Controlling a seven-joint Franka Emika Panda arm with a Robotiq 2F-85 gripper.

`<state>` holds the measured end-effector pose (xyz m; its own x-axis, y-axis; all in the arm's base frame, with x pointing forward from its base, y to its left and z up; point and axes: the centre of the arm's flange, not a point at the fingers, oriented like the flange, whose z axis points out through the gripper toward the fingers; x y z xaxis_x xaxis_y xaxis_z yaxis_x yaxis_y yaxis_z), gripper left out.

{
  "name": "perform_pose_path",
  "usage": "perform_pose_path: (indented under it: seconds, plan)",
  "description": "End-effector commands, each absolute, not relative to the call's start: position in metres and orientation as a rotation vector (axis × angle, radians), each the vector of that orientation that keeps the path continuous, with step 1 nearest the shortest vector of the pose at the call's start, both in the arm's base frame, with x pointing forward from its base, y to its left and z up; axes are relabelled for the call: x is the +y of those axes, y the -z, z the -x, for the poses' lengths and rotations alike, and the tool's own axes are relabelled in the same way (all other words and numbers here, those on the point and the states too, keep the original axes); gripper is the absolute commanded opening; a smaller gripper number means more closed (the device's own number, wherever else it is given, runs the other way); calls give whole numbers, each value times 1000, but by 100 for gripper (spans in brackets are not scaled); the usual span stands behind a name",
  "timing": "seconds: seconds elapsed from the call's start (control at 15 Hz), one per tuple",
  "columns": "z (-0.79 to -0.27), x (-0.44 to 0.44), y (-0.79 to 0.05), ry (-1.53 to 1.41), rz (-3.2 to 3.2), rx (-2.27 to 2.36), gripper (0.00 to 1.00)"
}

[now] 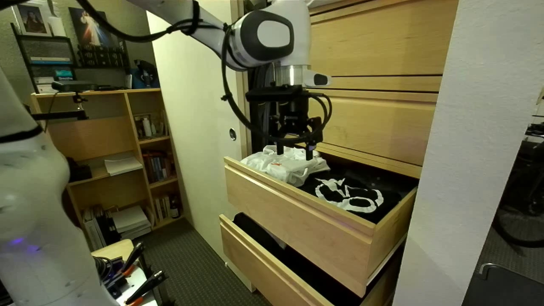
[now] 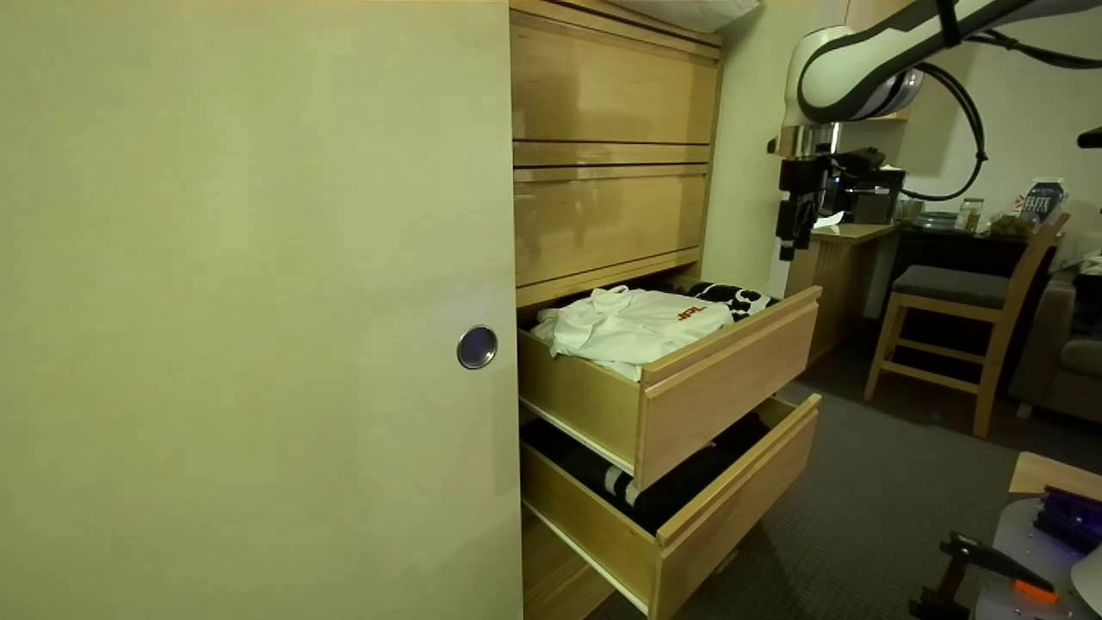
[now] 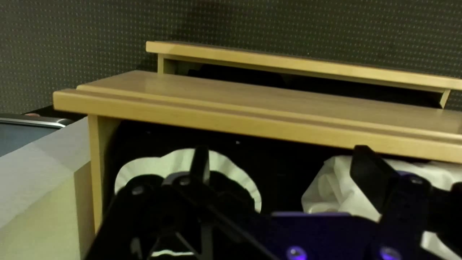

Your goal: Close the second drawer from the top

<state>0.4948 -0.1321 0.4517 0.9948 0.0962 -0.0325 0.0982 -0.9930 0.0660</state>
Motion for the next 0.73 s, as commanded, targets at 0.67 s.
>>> perform_pose_path:
  seconds: [0.67]
  plan:
    - [-446,-106,-414,121,-3091,199,100]
